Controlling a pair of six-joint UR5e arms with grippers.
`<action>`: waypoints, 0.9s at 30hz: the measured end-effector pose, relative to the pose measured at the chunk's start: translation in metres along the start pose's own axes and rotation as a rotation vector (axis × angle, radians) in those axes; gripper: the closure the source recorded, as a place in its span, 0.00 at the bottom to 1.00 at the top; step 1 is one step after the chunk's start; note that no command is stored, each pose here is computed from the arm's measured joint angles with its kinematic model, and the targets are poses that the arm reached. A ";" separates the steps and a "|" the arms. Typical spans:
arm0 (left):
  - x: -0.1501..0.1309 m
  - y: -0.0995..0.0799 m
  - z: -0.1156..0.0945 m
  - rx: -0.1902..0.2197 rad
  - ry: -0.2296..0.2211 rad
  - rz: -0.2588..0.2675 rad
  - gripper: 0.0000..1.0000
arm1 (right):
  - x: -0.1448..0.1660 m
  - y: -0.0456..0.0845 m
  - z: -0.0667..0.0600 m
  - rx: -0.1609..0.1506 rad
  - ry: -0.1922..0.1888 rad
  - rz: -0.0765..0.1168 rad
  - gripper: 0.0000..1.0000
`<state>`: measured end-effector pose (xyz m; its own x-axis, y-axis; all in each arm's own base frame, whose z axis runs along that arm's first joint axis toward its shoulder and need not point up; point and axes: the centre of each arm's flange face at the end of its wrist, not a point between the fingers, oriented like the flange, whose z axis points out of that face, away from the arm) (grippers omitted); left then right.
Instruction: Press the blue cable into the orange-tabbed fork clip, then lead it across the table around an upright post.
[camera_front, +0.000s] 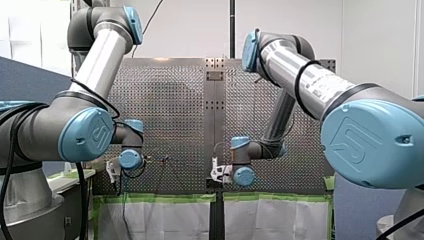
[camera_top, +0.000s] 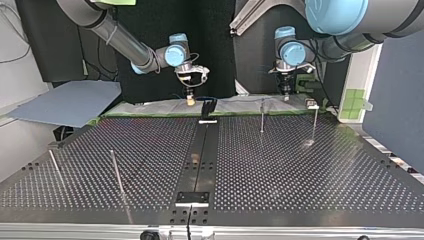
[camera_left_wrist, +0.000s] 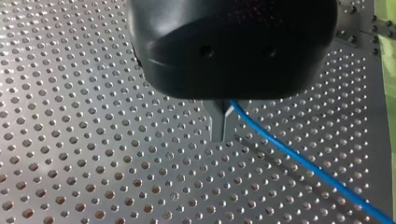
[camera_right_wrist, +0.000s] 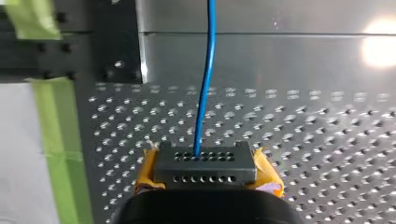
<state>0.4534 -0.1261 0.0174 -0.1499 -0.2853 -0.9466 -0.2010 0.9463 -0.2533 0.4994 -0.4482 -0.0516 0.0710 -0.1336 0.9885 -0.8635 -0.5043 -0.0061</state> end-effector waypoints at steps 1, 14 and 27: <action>0.000 0.000 0.000 0.001 0.001 0.000 1.00 | -0.002 0.000 0.000 0.000 -0.002 0.000 1.00; 0.025 0.005 0.011 -0.028 0.031 0.014 1.00 | -0.001 0.004 0.010 -0.006 -0.008 0.001 1.00; 0.021 -0.005 0.033 -0.005 0.038 0.016 1.00 | -0.002 0.015 0.014 -0.023 -0.009 0.003 1.00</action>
<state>0.4832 -0.1319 -0.0072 -0.1896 -0.2763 -0.9422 -0.2034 0.9498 -0.2376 0.4934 -0.4671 -0.0554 0.0726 -0.1431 0.9870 -0.8748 -0.4844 -0.0058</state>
